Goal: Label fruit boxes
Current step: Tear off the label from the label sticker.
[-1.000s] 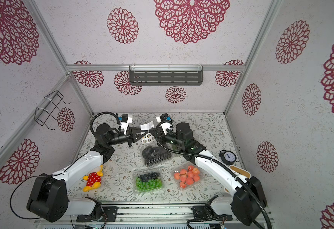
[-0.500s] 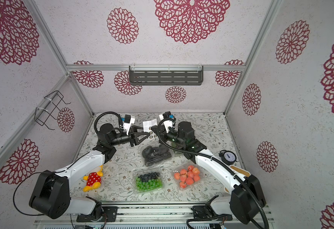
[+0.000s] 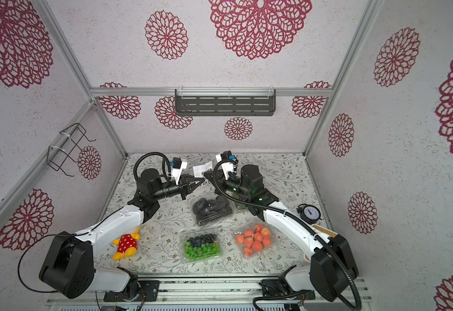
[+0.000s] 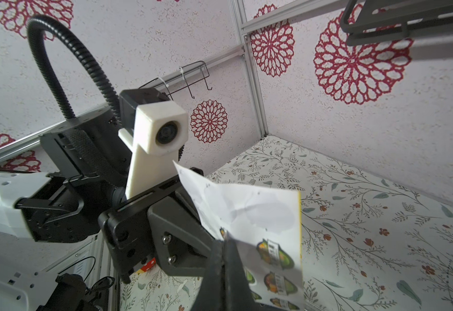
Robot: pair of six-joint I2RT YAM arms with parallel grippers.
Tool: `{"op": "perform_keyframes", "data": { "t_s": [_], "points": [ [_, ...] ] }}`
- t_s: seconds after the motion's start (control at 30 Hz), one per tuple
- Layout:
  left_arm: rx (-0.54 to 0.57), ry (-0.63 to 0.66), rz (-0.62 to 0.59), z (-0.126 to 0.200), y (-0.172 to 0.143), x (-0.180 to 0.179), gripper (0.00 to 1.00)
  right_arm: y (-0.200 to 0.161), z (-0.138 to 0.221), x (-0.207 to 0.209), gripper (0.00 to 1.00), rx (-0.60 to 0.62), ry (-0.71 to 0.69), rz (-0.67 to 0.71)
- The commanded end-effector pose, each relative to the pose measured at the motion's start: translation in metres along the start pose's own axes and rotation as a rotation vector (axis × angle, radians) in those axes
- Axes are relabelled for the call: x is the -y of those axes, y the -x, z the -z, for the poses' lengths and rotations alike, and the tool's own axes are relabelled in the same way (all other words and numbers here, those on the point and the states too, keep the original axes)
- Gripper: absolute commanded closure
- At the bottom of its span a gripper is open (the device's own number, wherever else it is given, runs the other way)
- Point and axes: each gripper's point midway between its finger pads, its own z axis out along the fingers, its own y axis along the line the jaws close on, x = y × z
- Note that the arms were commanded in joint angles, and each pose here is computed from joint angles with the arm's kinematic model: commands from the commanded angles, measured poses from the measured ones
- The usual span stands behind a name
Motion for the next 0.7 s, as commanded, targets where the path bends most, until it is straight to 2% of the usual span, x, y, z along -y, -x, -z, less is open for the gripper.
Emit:
{"op": "perform_keyframes", "data": {
  "t_s": [0.0, 0.57, 0.67],
  "points": [
    [0.022, 0.013, -0.013, -0.001, 0.013, 0.000, 1.00, 0.013, 0.002, -0.009, 1.00, 0.040, 0.044, 0.006],
    [0.003, 0.016, 0.030, -0.009, 0.013, -0.005, 1.00, 0.013, 0.004, -0.023, 1.00, 0.044, 0.102, -0.014],
    [0.023, 0.093, 0.054, -0.005, 0.014, -0.019, 1.00, 0.012, 0.005, -0.014, 1.00, 0.062, 0.051, -0.064]
  ]
}}
